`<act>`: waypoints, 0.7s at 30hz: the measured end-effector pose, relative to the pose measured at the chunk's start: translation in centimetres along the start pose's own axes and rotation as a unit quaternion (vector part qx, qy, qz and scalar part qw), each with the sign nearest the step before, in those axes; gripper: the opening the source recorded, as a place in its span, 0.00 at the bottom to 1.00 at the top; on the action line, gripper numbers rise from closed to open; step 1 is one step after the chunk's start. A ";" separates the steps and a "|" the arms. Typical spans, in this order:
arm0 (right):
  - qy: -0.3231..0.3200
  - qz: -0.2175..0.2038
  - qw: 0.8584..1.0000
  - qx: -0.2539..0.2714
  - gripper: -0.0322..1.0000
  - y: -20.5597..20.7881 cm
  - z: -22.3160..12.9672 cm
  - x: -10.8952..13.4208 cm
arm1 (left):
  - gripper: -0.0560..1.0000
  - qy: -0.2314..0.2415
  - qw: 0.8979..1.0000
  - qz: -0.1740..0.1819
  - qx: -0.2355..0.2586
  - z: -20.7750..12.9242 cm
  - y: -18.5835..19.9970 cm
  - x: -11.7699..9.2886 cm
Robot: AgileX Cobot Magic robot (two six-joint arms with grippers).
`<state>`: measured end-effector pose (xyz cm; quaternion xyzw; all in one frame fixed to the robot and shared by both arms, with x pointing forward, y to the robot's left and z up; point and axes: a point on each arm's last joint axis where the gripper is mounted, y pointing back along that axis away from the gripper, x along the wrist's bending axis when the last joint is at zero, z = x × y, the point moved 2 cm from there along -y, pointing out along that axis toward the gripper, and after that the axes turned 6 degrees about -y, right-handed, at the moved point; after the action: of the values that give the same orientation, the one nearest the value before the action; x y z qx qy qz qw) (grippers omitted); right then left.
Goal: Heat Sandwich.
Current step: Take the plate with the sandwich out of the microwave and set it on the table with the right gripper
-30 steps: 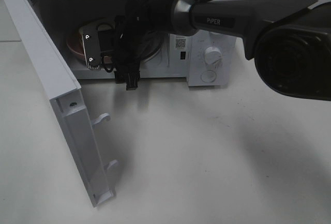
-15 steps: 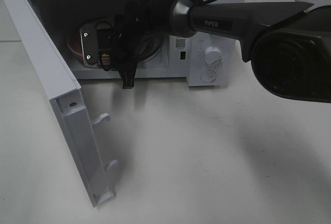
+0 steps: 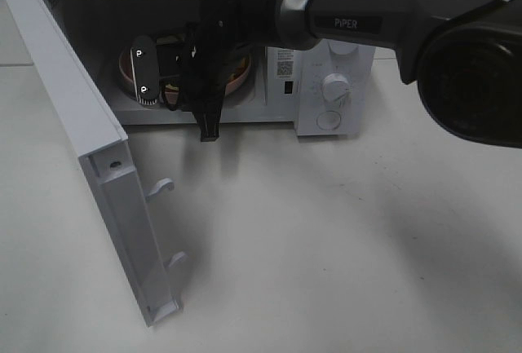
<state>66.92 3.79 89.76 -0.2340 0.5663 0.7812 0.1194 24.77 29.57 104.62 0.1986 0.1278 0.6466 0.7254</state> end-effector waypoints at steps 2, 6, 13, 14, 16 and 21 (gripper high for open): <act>0.005 0.003 1.000 0.002 0.13 0.2 -0.1 0.1 | 0.96 0.000 1.000 0.000 0.000 0.0 0.0 0.0; 0.029 0.012 0.999 0.007 0.13 0.9 -0.3 0.5 | 0.96 0.000 1.000 0.000 0.000 0.0 0.0 0.0; 0.100 0.025 0.995 0.009 0.13 2.6 -0.8 1.3 | 0.96 0.000 1.000 0.000 0.000 0.0 0.0 0.0; 0.109 0.025 0.994 0.008 0.13 2.9 -1.0 1.4 | 0.96 0.000 1.000 0.000 0.000 0.0 0.0 0.0; 0.119 0.022 0.993 0.001 0.13 3.4 -1.2 1.5 | 0.96 0.000 1.000 0.000 0.000 0.0 0.0 0.0; 0.150 0.006 0.989 -0.020 0.13 4.8 -1.6 1.7 | 0.96 0.000 1.000 0.000 0.000 0.0 0.0 0.0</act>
<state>63.68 0.61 92.54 -0.3475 0.5629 0.7495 0.0241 24.77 29.57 104.62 0.1986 0.1278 0.6466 0.7254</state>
